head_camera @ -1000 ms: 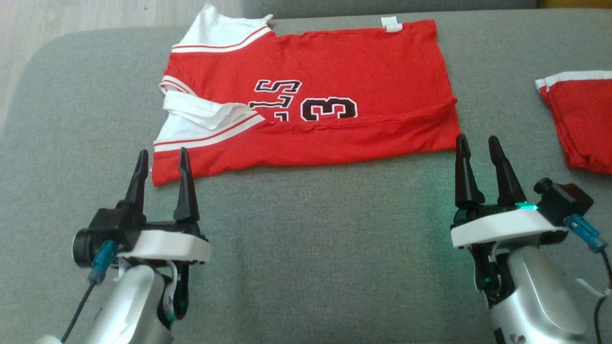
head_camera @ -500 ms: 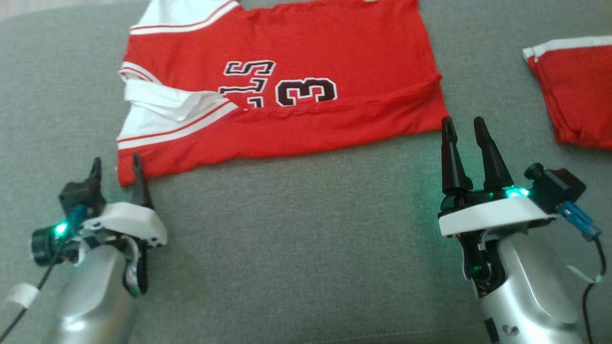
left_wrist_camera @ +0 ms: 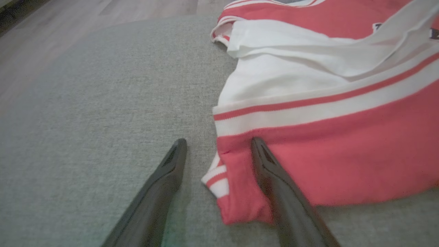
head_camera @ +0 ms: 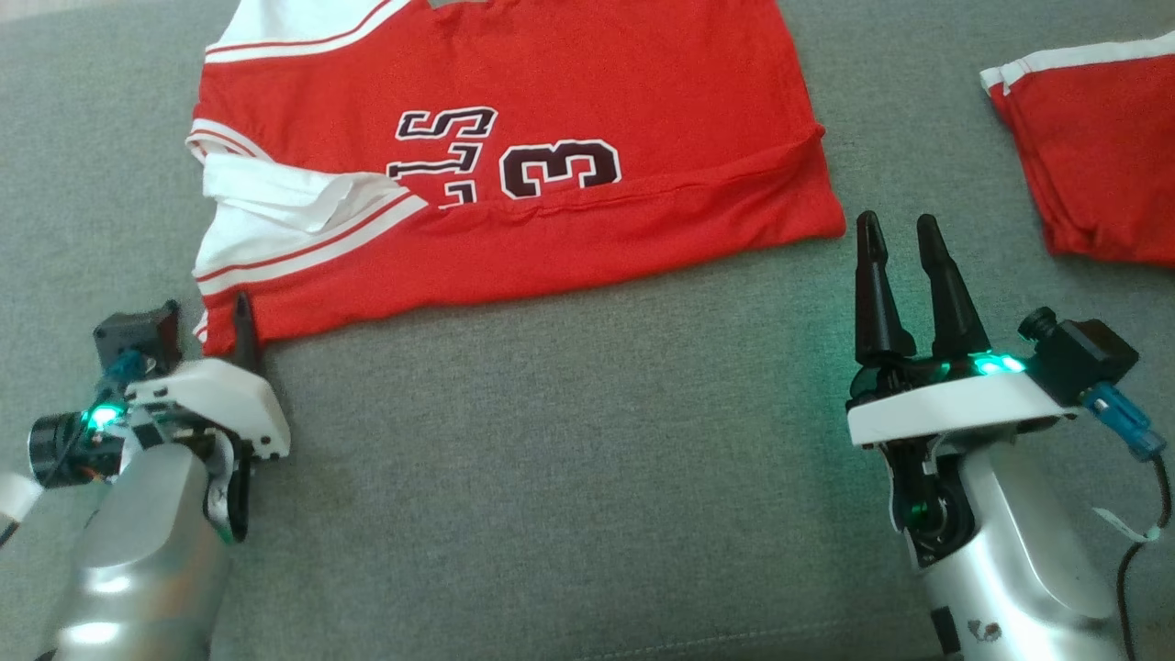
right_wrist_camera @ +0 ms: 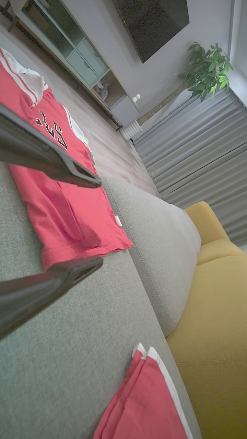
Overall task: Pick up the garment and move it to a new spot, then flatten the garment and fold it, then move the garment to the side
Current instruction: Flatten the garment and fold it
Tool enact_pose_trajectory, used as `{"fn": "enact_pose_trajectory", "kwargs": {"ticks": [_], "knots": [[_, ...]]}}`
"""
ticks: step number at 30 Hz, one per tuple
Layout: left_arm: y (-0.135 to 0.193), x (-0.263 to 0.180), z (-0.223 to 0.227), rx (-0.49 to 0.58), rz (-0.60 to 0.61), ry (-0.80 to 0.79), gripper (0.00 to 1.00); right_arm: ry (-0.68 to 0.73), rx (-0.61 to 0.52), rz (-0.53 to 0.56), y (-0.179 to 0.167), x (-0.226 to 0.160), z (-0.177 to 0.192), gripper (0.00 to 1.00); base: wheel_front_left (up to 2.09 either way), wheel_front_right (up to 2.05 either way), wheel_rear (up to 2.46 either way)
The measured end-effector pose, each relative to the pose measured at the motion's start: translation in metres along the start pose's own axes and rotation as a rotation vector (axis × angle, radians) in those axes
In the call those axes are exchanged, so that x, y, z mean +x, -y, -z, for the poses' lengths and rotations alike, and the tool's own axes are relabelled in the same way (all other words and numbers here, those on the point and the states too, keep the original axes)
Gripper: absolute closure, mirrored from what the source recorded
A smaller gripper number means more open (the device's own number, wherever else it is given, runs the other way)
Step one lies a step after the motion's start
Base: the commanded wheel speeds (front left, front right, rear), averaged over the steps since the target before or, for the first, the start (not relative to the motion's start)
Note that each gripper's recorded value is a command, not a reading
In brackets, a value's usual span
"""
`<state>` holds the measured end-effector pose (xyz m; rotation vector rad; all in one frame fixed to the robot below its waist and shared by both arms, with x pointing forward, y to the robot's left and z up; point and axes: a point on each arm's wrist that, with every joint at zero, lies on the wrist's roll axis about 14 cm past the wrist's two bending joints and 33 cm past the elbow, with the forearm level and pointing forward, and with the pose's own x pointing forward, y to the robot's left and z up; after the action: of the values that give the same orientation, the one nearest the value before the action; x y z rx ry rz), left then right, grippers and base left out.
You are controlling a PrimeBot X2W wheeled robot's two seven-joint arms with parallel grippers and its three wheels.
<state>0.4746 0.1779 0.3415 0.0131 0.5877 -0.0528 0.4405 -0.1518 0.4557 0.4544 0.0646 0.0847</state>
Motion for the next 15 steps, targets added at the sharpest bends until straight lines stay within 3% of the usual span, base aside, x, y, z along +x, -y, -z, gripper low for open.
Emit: {"fn": "enact_pose_trajectory", "kwargs": {"ticks": [1, 2, 3, 12, 15], "knots": [[0.002, 0.000, 0.000, 0.004, 0.009, -0.008, 0.09, 0.002, 0.000, -0.002, -0.001, 0.000, -0.001, 0.00, 0.00, 0.00, 0.00], [0.002, 0.000, 0.000, 0.004, 0.009, -0.008, 0.81, 0.002, 0.000, -0.002, -0.001, 0.000, -0.001, 0.00, 0.00, 0.00, 0.00], [0.003, -0.001, 0.000, 0.007, 0.018, -0.011, 1.00, 0.003, 0.000, -0.004, -0.001, 0.000, -0.001, 0.00, 0.00, 0.00, 0.00], [0.012, -0.016, -0.021, -0.014, 0.036, 0.135, 1.00, -0.034, -0.047, -0.010, -0.003, -0.003, 0.008, 0.00, 0.00, 0.00, 0.00], [0.022, -0.024, -0.053, 0.004, 0.071, 0.267, 1.00, -0.084, -0.102, 0.021, 0.010, 0.003, 0.016, 0.00, 0.00, 0.00, 0.00]]}}
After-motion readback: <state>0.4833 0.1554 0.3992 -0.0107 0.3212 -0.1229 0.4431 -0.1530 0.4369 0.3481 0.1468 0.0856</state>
